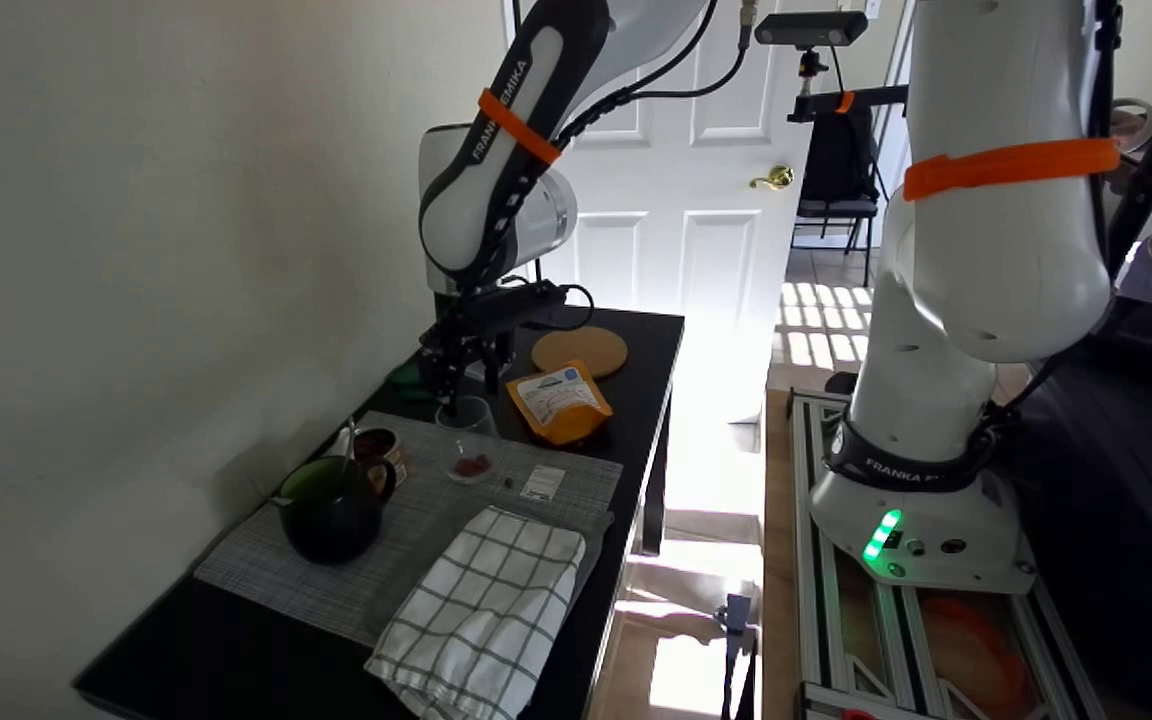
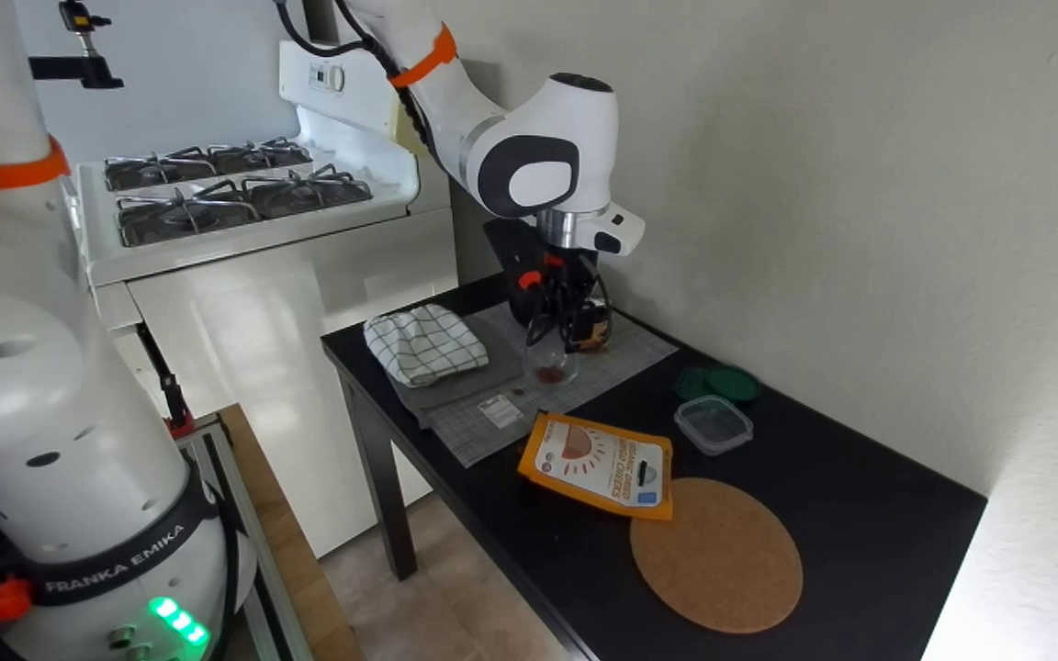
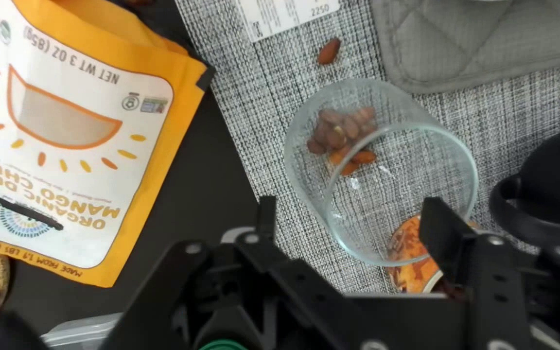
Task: Pick up the glass, then put it in the lunchbox
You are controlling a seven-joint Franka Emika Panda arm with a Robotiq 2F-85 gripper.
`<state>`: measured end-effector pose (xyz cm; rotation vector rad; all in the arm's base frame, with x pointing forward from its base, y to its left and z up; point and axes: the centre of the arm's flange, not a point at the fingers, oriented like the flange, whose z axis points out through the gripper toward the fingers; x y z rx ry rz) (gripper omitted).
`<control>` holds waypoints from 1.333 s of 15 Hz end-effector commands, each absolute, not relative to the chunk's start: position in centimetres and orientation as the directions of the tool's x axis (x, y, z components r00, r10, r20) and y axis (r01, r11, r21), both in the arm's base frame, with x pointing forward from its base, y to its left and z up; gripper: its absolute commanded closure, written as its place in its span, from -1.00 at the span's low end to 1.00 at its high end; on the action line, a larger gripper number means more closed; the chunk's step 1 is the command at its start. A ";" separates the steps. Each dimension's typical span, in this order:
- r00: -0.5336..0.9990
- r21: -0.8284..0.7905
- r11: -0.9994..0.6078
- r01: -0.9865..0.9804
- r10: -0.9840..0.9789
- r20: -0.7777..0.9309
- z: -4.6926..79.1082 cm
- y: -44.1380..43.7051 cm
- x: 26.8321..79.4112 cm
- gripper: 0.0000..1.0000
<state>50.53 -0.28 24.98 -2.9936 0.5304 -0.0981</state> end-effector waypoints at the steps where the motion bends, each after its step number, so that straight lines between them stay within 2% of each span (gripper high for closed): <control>1: 0.935 -0.089 -0.934 -0.345 -0.351 0.055 23.6 0.6 51.3 0.04; 2: 0.937 -0.085 -0.936 -0.341 -0.345 0.048 23.3 0.8 51.4 0.04; 8: 0.959 -0.017 -0.959 -0.282 -0.282 -0.010 23.6 1.7 50.5 0.98; 13: 0.965 0.003 -0.967 -0.255 -0.255 -0.056 25.6 1.0 48.9 0.98; 16: 0.921 -0.065 -0.919 -0.389 -0.390 0.002 29.1 -2.8 49.0 0.98; 20: 0.812 -0.089 -0.814 -0.575 -0.580 0.063 34.3 -13.0 48.6 0.98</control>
